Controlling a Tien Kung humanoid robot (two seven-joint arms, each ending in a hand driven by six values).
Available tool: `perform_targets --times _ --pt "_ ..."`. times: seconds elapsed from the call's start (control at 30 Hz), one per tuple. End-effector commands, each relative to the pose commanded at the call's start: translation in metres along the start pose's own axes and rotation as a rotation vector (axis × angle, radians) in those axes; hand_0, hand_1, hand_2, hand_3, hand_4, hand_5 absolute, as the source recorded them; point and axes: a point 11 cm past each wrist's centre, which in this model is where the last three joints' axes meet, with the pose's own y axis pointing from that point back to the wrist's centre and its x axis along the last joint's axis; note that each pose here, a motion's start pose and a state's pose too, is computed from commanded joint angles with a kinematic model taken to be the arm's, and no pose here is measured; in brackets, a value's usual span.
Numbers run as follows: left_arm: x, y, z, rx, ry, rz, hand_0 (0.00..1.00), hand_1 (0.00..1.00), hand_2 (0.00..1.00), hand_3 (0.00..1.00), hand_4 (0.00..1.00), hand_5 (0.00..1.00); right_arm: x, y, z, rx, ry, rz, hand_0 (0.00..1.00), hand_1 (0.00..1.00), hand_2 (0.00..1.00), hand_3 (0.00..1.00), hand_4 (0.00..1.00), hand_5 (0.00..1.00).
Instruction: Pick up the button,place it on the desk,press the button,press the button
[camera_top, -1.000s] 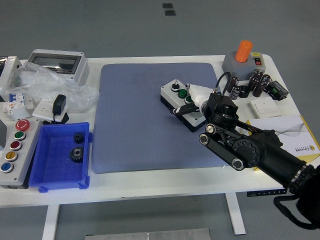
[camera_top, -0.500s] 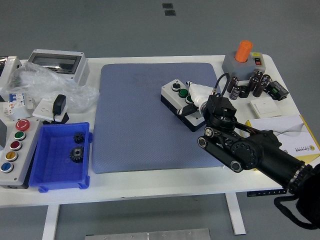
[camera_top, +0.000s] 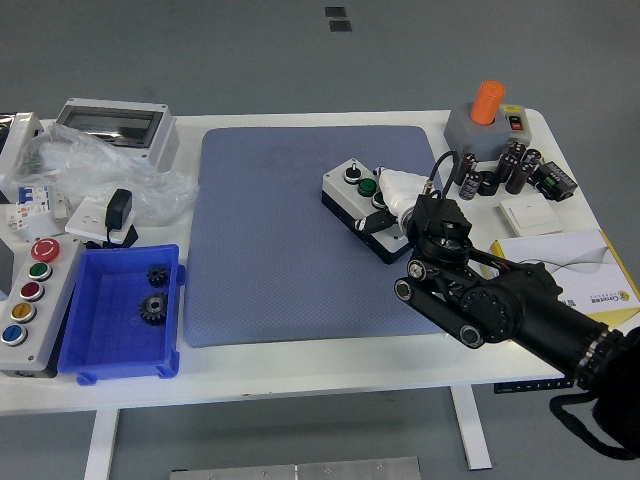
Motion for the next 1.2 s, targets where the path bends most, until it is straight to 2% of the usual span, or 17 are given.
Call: perform_targets --times 0.1,0.13,0.3,0.33,0.5,0.53,0.7,0.73,1.0,1.2 --pt "0.0 0.0 0.0 -0.002 0.001 0.0 0.635 0.607 0.559 0.601 0.616 0.28 0.0 0.001 -0.001 0.004 -0.001 0.003 0.292 0.514 0.43 0.523 0.652 0.202" --pt "0.0 0.0 0.0 -0.002 0.001 0.0 0.635 0.609 0.56 0.601 0.618 0.284 0.0 0.001 -0.001 0.005 -0.001 0.004 0.27 0.459 0.355 0.399 0.675 0.081" --pt "0.0 0.0 0.0 -0.004 0.002 0.001 0.635 0.609 0.56 0.601 0.618 0.284 -0.001 0.002 0.0 0.007 -0.018 0.017 0.27 0.459 0.355 0.399 0.675 0.081" --pt "0.0 0.0 0.0 -0.004 0.002 0.001 0.635 0.608 0.56 0.601 0.621 0.289 -0.001 0.002 0.0 0.007 -0.025 0.022 0.259 0.429 0.326 0.322 0.478 0.126" --pt "0.0 0.0 -0.001 -0.004 0.003 0.002 0.635 0.608 0.56 0.601 0.621 0.289 0.002 0.003 0.002 0.01 -0.059 0.04 0.259 0.429 0.326 0.322 0.478 0.126" --pt "0.0 0.0 -0.001 -0.004 0.004 0.002 0.634 0.609 0.563 0.606 0.619 0.285 0.003 0.004 0.003 0.011 -0.063 0.042 0.231 0.404 0.308 0.302 0.388 0.166" --pt "0.001 0.0 -0.001 -0.004 0.007 0.004 0.634 0.609 0.563 0.606 0.619 0.285 0.012 0.007 0.004 0.039 -0.041 0.073 0.231 0.404 0.308 0.302 0.388 0.166" --pt "0.001 0.0 -0.001 -0.004 0.007 0.004 0.635 0.611 0.563 0.606 0.62 0.285 0.015 0.009 0.002 0.062 -0.026 0.082 0.216 0.39 0.305 0.303 0.344 0.149" --pt "0.001 0.0 -0.001 -0.005 0.01 0.005 0.632 0.613 0.564 0.607 0.625 0.297 0.032 0.022 -0.019 0.293 0.108 0.174 0.203 0.39 0.306 0.304 0.338 0.132" --pt "0.001 0.0 0.0 -0.007 0.012 0.006 0.629 0.614 0.565 0.61 0.632 0.311 0.031 0.032 -0.027 0.452 0.228 0.231 0.23 0.395 0.308 0.305 0.348 0.112"
